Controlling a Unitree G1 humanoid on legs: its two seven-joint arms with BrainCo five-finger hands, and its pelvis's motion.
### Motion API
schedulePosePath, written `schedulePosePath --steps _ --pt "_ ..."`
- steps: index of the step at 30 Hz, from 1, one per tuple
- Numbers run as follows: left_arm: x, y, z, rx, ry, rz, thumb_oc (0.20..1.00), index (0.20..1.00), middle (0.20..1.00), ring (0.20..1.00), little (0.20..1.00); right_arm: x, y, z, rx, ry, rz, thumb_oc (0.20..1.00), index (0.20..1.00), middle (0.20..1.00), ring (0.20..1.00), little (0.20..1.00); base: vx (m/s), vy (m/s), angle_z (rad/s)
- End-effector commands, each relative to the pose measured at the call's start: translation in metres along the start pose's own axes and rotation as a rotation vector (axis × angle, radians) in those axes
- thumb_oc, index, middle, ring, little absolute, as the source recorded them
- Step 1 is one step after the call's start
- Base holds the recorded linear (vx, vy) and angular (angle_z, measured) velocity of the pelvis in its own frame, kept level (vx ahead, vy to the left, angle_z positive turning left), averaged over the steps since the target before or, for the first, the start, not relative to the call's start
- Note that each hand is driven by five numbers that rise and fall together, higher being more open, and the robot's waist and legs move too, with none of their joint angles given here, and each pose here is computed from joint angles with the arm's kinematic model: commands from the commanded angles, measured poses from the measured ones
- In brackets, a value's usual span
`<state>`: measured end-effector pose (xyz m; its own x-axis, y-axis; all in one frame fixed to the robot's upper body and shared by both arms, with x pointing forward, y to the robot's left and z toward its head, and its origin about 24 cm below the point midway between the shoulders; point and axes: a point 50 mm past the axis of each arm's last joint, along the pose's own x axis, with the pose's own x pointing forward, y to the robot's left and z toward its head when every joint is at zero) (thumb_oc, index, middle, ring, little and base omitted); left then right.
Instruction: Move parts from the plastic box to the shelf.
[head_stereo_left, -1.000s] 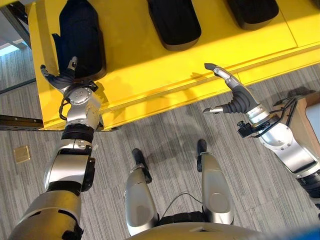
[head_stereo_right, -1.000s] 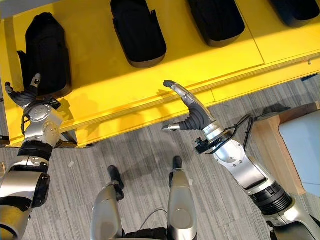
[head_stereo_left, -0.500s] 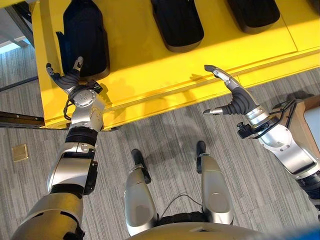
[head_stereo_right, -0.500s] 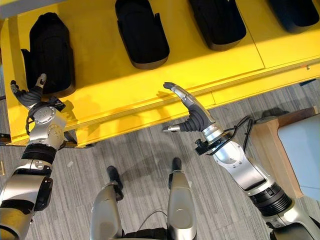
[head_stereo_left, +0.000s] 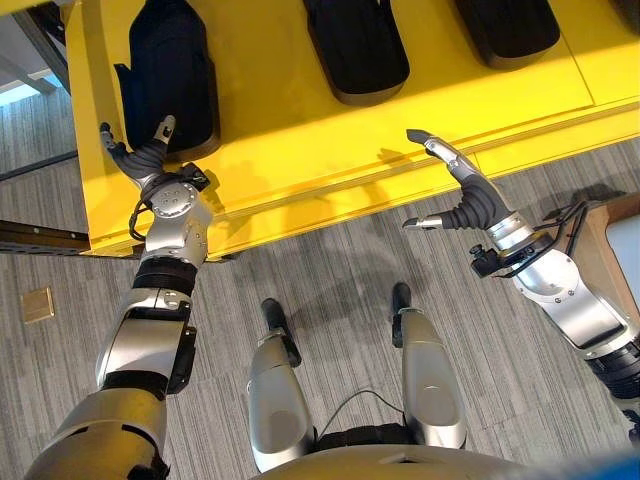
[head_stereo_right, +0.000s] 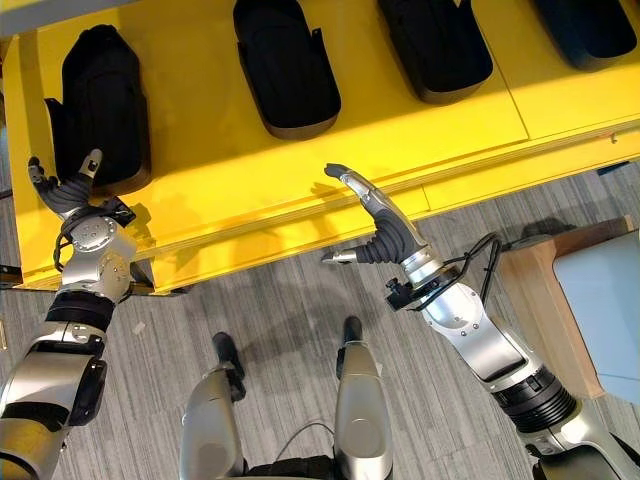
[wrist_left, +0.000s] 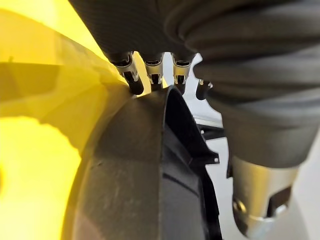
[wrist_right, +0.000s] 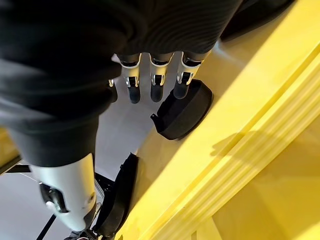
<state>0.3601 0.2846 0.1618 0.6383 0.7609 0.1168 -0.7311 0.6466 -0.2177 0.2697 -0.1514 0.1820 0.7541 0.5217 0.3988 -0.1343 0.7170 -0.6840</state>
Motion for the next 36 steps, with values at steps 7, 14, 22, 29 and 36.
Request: schedulePosePath --steps 7,14,22,29,36 --pt "-0.031 -0.021 -0.037 0.087 0.083 -0.194 1.0 1.0 1.0 1.0 1.0 0.004 -0.005 0.017 0.023 -0.121 -0.074 1.0 1.0 1.0 1.0 1.0 0.0 0.0 0.0" --pt "-0.036 -0.025 -0.042 0.104 0.094 -0.224 1.0 1.0 1.0 1.0 1.0 0.004 -0.005 0.016 0.024 -0.121 -0.075 1.0 1.0 1.0 1.0 1.0 0.0 0.0 0.0" --pt "-0.045 -0.028 -0.051 0.124 0.11 -0.262 1.0 1.0 1.0 1.0 1.0 0.003 -0.005 0.016 0.023 -0.119 -0.08 1.0 1.0 1.0 1.0 1.0 0.0 0.0 0.0" --pt "-0.051 -0.029 -0.056 0.136 0.117 -0.276 1.0 1.0 1.0 1.0 1.0 0.001 -0.003 0.015 0.022 -0.118 -0.087 1.0 1.0 1.0 1.0 1.0 0.0 0.0 0.0" --pt "-0.05 -0.015 -0.056 0.135 0.073 -0.047 1.0 1.0 1.0 1.0 1.0 0.0 -0.001 0.014 0.021 -0.117 -0.09 1.0 1.0 1.0 1.0 1.0 0.0 0.0 0.0"
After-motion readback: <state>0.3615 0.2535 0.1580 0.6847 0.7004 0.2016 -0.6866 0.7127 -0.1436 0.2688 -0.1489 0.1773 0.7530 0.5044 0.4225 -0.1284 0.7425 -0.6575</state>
